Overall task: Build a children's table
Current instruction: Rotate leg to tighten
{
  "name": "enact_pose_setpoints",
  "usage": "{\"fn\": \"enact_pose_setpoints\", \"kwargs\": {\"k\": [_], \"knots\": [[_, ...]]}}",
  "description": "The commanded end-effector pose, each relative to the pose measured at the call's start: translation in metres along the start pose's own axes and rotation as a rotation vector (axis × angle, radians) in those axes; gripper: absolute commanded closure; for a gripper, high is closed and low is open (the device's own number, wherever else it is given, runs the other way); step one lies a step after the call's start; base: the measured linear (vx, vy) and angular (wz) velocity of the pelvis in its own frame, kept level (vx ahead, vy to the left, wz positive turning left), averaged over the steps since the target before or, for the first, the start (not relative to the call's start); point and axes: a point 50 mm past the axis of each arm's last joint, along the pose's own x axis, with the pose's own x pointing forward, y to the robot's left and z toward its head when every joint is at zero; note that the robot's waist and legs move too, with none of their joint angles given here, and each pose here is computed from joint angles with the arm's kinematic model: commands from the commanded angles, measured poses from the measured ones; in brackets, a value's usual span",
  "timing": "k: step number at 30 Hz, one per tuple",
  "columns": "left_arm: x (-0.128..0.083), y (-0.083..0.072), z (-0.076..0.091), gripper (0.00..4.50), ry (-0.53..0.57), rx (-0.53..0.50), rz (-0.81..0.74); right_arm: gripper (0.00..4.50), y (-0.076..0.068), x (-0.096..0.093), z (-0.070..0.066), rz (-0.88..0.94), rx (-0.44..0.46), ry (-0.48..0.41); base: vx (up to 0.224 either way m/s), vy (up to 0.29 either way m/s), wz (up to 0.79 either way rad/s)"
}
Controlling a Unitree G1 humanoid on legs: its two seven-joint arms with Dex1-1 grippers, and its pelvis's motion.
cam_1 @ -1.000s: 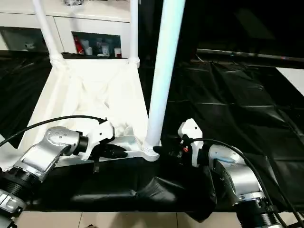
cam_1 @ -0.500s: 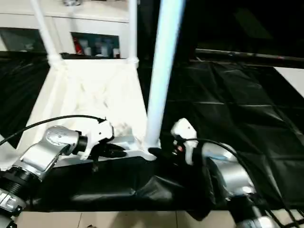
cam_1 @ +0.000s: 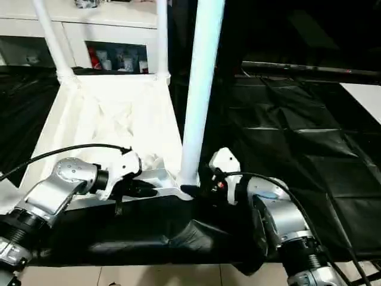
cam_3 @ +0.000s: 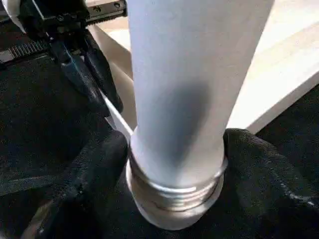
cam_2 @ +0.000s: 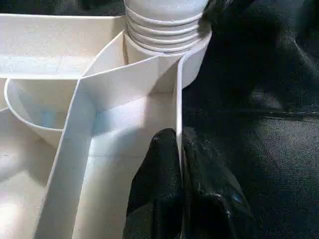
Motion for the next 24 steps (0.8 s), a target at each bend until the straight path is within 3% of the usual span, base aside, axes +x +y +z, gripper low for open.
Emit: {"fn": "enact_pose_setpoints", "kwargs": {"k": [1,8,18,24], "knots": [[0.0056,-0.006,-0.0157,4.5,0.074,-0.042,-0.025,0.86,-0.0034,0.0011,0.0025,-0.016,-0.04,0.011,0.0,0.0,0.0],[0.0038,-0.0049,-0.0166,4.5,0.079,-0.044,-0.019,0.86,-0.0051,0.0042,0.0037,-0.012,-0.009,-0.012,0.0,0.0,0.0],[0.0022,-0.0052,-0.0183,4.5,0.083,-0.05,-0.018,1.68,-0.003,0.0054,0.0,0.023,-0.009,0.007,0.0,0.0,0.0],[0.0027,-0.0036,-0.0187,4.5,0.058,-0.073,0.02,1.78,-0.0058,0.0082,-0.0051,-0.057,0.006,0.0,0.0,0.0,0.0]]}}
